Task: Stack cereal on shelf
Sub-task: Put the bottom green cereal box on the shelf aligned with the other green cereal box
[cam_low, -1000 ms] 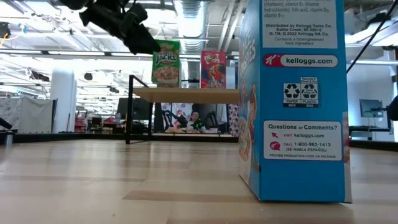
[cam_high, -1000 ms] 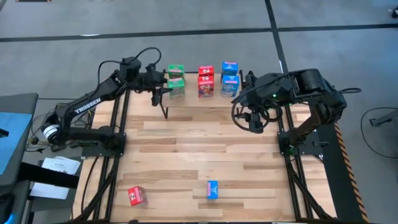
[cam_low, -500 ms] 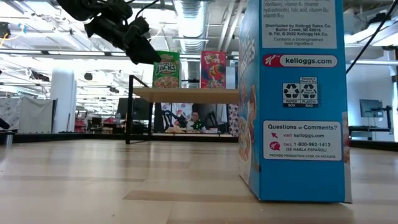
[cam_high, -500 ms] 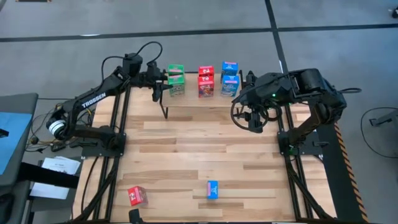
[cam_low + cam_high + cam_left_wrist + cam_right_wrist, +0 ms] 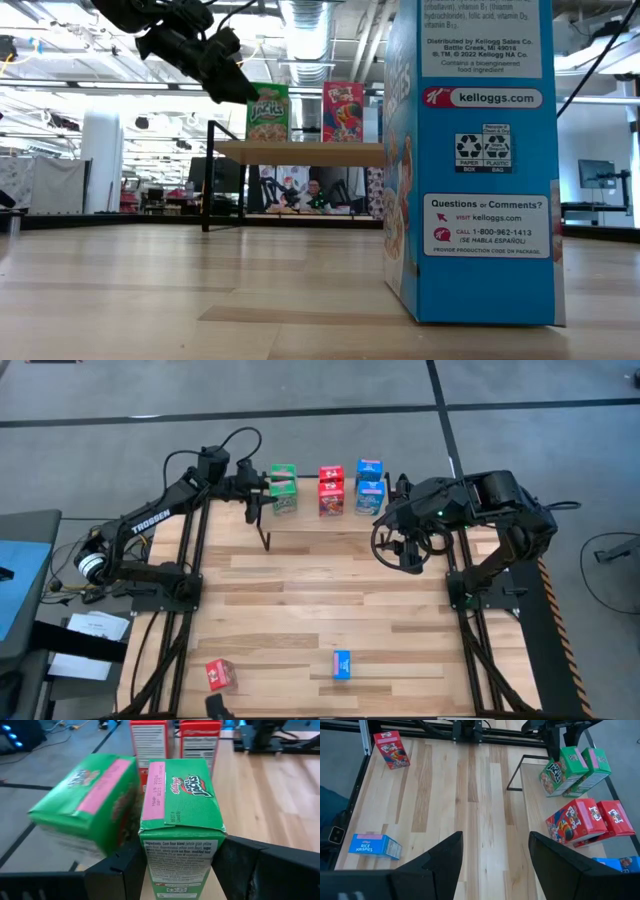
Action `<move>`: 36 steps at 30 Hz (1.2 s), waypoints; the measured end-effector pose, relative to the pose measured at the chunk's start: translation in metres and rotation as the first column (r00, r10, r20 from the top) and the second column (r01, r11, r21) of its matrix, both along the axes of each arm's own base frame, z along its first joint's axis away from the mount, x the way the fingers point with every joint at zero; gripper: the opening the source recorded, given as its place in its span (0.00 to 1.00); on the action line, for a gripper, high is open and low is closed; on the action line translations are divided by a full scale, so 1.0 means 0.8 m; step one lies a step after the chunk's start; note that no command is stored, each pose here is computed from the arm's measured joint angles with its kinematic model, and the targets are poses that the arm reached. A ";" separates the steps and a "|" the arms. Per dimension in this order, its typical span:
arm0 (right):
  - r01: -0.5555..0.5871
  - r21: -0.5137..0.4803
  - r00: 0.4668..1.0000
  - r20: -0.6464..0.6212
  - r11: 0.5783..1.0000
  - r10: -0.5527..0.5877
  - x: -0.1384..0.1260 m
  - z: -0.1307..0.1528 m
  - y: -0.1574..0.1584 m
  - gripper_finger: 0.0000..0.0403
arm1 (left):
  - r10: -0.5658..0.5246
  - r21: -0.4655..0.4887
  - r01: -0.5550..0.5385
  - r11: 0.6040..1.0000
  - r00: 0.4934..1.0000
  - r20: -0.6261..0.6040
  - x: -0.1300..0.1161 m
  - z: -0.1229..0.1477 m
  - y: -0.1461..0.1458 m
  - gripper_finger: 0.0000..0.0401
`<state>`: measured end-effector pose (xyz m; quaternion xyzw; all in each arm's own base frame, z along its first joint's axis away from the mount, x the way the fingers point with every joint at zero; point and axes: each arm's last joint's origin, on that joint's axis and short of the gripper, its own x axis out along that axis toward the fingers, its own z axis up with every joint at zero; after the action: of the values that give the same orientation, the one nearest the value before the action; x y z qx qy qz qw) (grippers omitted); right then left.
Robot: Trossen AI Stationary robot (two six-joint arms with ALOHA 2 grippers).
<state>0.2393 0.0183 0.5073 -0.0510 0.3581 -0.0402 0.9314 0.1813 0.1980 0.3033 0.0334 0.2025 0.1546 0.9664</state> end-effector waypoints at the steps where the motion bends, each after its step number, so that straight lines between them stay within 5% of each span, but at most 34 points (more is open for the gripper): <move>1: 0.000 0.000 1.000 0.000 1.000 0.000 0.000 0.000 0.000 0.62 | 0.012 0.004 -0.012 1.000 1.000 -0.004 0.000 0.000 0.001 0.45; 27: 0.000 0.000 1.000 -0.001 1.000 0.000 0.000 0.000 0.000 0.62 | 0.051 -0.030 -0.052 0.998 0.998 -0.021 -0.002 -0.002 0.001 0.46; 36: 0.000 0.000 1.000 0.000 1.000 0.000 0.000 0.000 0.000 0.62 | 0.061 -0.054 -0.062 0.997 0.998 -0.031 -0.002 -0.005 0.000 0.64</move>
<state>0.2394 0.0182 0.5073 -0.0510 0.3583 -0.0403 0.9313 0.1796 0.1980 0.2989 0.0027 0.2219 0.1781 0.9586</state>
